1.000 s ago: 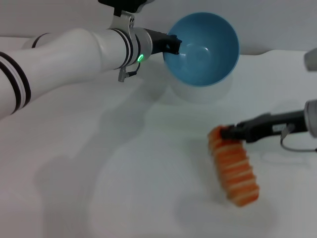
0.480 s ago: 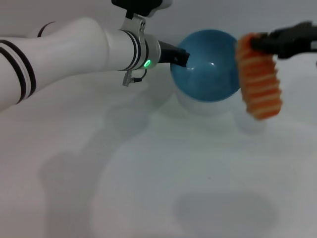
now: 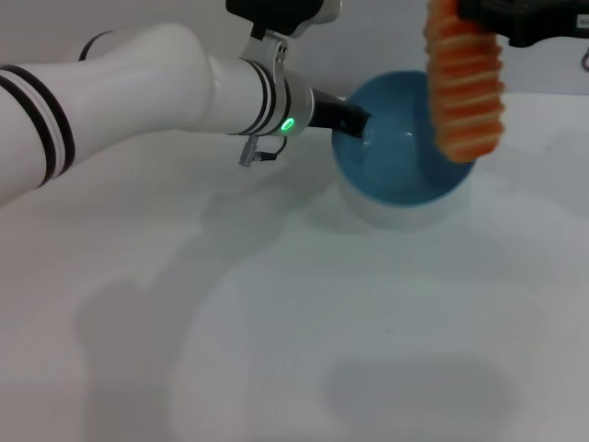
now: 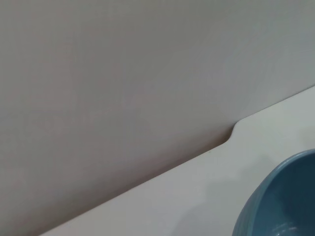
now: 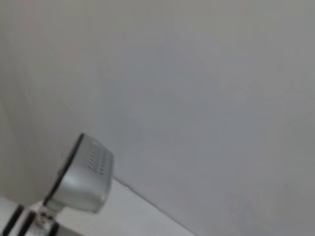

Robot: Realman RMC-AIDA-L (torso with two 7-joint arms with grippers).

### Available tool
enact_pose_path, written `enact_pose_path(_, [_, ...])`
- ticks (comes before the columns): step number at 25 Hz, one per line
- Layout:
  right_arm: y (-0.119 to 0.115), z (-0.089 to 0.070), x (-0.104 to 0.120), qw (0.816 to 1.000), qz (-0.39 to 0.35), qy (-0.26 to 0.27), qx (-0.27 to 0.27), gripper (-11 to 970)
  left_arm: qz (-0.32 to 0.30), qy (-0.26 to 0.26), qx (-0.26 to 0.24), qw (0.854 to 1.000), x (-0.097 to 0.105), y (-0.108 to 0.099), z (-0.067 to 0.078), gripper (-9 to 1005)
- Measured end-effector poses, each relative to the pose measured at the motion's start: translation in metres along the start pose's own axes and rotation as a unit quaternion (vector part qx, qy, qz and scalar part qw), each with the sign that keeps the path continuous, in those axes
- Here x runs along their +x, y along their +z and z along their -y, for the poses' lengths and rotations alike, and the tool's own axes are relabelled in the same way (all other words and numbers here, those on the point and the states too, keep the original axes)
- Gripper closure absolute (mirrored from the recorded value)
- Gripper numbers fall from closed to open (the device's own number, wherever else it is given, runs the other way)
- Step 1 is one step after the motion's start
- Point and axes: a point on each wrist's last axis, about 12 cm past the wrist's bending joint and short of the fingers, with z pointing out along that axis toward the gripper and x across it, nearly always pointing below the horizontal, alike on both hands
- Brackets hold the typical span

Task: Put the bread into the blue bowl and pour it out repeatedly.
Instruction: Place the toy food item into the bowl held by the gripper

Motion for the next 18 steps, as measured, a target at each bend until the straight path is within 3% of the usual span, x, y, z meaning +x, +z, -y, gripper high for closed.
enact_pose_path(7, [0.022,0.009,0.031,0.999,0.012,0.045,0.003,844,0.001,-0.002,0.003,1.000,0.000,-0.001,0.001,997])
enact_pose_path(18, [0.037,0.011,0.058,0.999,0.006,0.047,0.012,841,0.007,-0.007,0.001,1.000,0.000,-0.001,-0.001,998])
